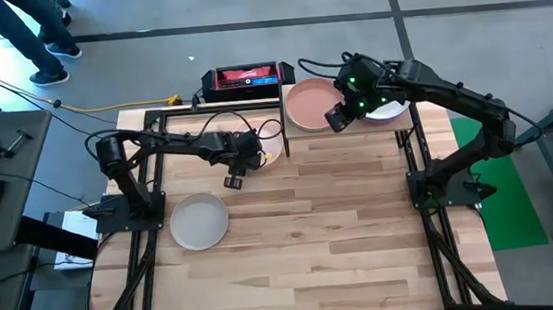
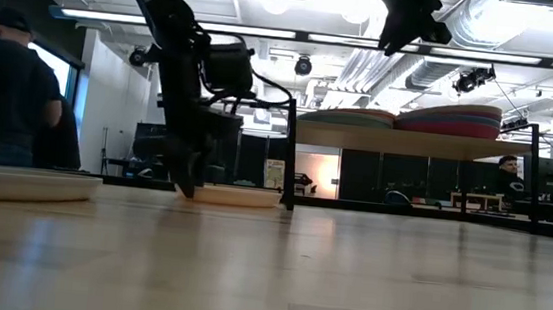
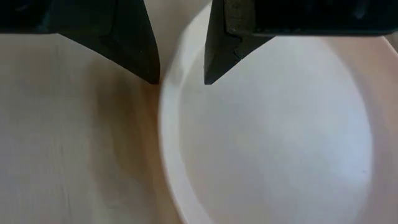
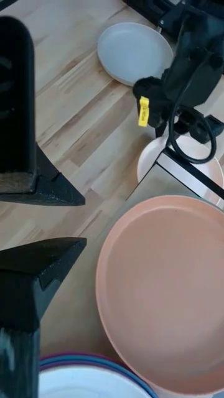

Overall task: Place and stack plates onto a shelf
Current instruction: Stack the light orange plate on top of the brown plate on the shelf

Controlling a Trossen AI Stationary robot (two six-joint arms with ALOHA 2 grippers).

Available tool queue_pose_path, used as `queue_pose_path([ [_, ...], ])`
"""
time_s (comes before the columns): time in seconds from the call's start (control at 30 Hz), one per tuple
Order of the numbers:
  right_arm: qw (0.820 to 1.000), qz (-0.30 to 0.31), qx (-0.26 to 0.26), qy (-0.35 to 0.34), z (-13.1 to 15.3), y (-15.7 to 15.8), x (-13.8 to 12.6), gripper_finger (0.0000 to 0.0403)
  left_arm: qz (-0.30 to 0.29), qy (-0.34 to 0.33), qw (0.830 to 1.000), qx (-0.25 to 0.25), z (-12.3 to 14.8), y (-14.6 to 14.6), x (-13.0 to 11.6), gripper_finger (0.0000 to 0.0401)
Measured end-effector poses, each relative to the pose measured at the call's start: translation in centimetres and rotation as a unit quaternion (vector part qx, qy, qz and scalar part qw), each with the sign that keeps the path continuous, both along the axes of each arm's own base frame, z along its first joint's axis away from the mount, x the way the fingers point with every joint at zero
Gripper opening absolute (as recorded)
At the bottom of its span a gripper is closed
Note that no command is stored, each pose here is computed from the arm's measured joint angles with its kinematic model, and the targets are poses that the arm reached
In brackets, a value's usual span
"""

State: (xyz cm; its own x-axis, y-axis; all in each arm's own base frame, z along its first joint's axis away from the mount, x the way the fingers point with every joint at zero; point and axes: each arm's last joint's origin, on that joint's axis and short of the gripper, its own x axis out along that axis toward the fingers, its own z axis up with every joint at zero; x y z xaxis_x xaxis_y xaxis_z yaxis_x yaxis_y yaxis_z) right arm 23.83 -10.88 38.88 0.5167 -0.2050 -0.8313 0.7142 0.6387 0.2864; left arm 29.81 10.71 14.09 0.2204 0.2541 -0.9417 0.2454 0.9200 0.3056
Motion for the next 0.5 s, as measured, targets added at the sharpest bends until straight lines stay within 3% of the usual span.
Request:
queue_pose_path([
  [0.3,1.000,-0.007,0.007,-0.003,0.00,0.17,0.07,0.0071,0.006,0.006,1.000,0.005,-0.62,0.17,0.19,0.0113],
  [0.5,1.000,-0.007,0.007,-0.003,0.00,0.17,0.08,0.0071,0.005,0.011,1.000,0.006,-0.68,0.01,0.17,0.0056],
])
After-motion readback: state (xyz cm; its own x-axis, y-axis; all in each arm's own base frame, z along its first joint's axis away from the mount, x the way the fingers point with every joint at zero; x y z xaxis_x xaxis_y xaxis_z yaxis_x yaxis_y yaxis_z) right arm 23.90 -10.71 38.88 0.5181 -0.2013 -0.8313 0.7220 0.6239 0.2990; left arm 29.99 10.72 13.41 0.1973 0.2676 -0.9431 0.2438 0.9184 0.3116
